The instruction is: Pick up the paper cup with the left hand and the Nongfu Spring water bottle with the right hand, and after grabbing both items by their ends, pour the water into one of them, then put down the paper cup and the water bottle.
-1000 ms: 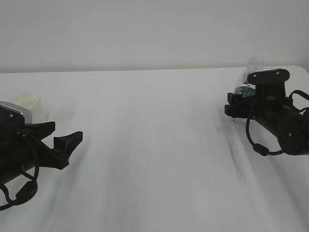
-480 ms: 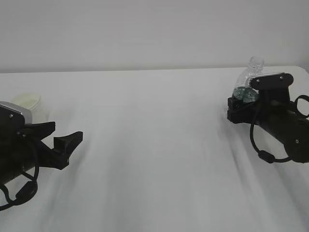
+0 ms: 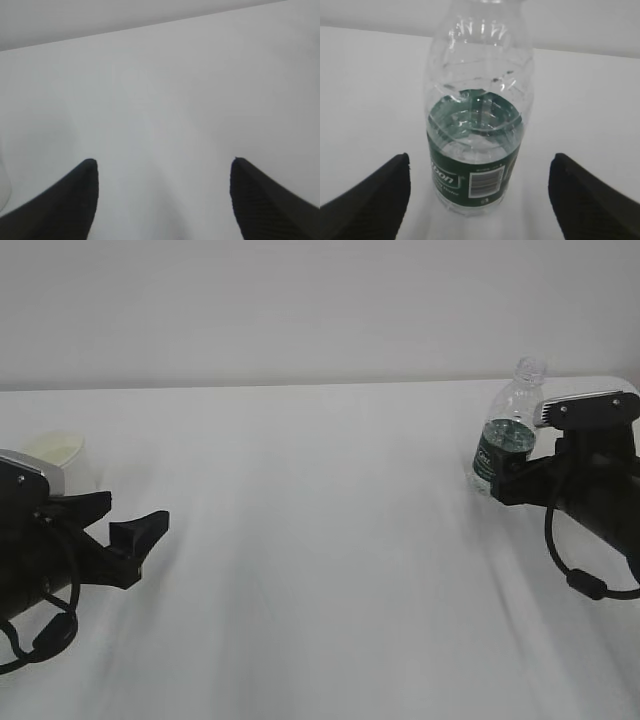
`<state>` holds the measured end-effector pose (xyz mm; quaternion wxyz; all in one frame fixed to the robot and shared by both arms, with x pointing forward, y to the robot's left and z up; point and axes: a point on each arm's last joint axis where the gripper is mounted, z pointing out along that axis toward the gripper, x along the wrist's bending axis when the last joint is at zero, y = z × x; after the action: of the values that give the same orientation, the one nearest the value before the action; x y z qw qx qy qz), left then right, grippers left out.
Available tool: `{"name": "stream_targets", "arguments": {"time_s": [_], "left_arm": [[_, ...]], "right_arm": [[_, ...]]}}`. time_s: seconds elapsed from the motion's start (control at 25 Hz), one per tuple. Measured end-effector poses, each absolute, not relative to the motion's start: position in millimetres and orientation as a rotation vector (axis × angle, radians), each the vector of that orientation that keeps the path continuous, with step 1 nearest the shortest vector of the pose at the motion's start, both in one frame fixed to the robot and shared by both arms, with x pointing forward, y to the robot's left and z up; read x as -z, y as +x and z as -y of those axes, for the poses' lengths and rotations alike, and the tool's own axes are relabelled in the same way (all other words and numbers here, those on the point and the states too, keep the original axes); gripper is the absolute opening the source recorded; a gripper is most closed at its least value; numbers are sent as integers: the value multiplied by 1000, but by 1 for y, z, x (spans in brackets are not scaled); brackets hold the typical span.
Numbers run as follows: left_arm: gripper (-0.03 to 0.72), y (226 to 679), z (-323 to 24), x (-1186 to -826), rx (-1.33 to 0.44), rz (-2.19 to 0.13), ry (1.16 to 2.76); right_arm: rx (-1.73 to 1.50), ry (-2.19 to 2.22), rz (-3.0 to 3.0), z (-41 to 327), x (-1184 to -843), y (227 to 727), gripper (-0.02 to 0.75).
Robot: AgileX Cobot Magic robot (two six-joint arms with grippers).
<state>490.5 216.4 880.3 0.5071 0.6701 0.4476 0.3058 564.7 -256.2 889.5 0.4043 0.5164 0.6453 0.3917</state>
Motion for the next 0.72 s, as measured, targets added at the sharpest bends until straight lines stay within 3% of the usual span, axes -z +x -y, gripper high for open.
{"name": "stream_targets", "arguments": {"time_s": [0.44, 0.72], "left_arm": [[587, 491, -217, -898, -776, -1042, 1562], [587, 490, -217, -929, -834, -969, 1476]], "right_arm": [[-1026, 1269, -1583, 260, -923, 537, 629], [-1020, 1285, -1601, 261, -942, 526, 627]]}}
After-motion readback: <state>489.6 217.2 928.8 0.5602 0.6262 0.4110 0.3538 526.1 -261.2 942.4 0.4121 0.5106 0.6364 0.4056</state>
